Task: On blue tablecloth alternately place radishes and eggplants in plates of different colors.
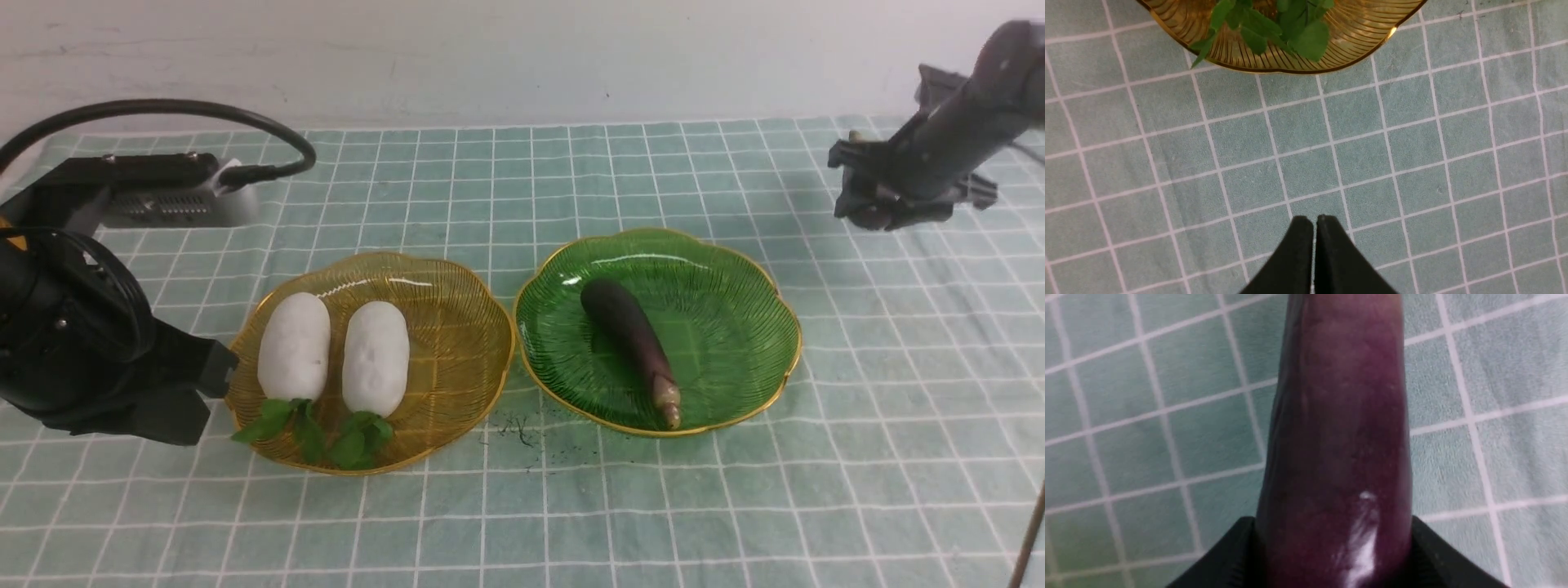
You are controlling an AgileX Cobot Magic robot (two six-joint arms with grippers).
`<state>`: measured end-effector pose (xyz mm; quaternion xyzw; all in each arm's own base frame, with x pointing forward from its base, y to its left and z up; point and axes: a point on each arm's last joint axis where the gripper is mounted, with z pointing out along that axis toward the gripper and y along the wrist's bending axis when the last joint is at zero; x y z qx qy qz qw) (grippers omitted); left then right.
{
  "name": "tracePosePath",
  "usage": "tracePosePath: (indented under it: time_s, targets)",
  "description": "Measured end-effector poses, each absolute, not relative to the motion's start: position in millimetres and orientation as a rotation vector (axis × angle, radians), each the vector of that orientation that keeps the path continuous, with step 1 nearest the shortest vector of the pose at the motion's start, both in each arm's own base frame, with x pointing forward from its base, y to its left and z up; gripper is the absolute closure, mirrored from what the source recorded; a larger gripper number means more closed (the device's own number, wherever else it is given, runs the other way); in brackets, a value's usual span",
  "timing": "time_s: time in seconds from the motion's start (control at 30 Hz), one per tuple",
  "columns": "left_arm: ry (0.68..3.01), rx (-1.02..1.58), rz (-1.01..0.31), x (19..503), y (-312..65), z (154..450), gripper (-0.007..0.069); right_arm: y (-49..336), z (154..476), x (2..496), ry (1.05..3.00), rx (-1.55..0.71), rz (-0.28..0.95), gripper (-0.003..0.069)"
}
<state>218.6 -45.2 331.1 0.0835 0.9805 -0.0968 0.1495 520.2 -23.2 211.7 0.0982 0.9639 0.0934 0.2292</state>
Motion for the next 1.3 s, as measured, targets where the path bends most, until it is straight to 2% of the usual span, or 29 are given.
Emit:
tracePosePath:
  time_s: [0.17, 0.27, 0.37, 0.47, 0.5, 0.57, 0.63, 0.77, 0.83, 0.9, 0.93, 1.03, 1.1, 1.23, 1.3]
  targets:
    - [2.814, 0.240, -0.280, 218, -45, 332, 0.0633, 13, 316, 478, 2.573, 0.034, 0.272, 0.0272]
    - [2.807, 0.241, -0.280, 216, -45, 333, 0.0633, 40, 332, 458, 2.574, -0.057, 0.294, 0.0272]
    - [2.788, 0.251, -0.278, 213, -45, 337, 0.0633, 71, 314, 436, 2.673, -0.152, 0.325, 0.0272]
    - [2.766, 0.256, -0.277, 208, -44, 342, 0.0633, 92, 280, 422, 2.793, -0.245, 0.335, 0.0272]
    - [2.760, 0.256, -0.277, 207, -44, 343, 0.0633, 100, 259, 416, 2.863, -0.285, 0.336, 0.0272]
    - [2.756, 0.256, -0.277, 206, -44, 344, 0.0633, 105, 245, 412, 2.906, -0.311, 0.336, 0.0272]
    - [2.748, 0.257, -0.277, 203, -43, 346, 0.0633, 112, 218, 408, 2.982, -0.340, 0.347, 0.0272]
    - [2.746, 0.263, -0.276, 203, -43, 346, 0.0633, 115, 207, 410, 3.006, -0.325, 0.378, 0.0272]
    - [2.745, 0.274, -0.274, 203, -43, 346, 0.0633, 117, 204, 411, 3.009, -0.314, 0.402, 0.0246]
    - [2.743, 0.282, -0.273, 203, -44, 346, 0.0633, 117, 205, 411, 3.005, -0.313, 0.404, 0.0193]
    - [2.740, 0.294, -0.271, 203, -43, 347, 0.0633, 117, 208, 414, 2.993, -0.318, 0.395, 0.0130]
    - [2.731, 0.301, -0.269, 201, -43, 348, 0.0633, 116, 220, 419, 2.945, -0.337, 0.351, 0.0013]
    - [2.720, 0.303, -0.269, 199, -43, 350, 0.0633, 114, 230, 419, 2.915, -0.342, 0.330, -0.0014]
    - [2.696, 0.304, -0.268, 193, -42, 355, 0.0633, 111, 273, 406, 2.819, -0.342, 0.324, -0.0029]
    - [2.661, 0.306, -0.266, 185, -41, 362, 0.0633, 103, 329, 375, 2.694, -0.324, 0.335, 0.0005]
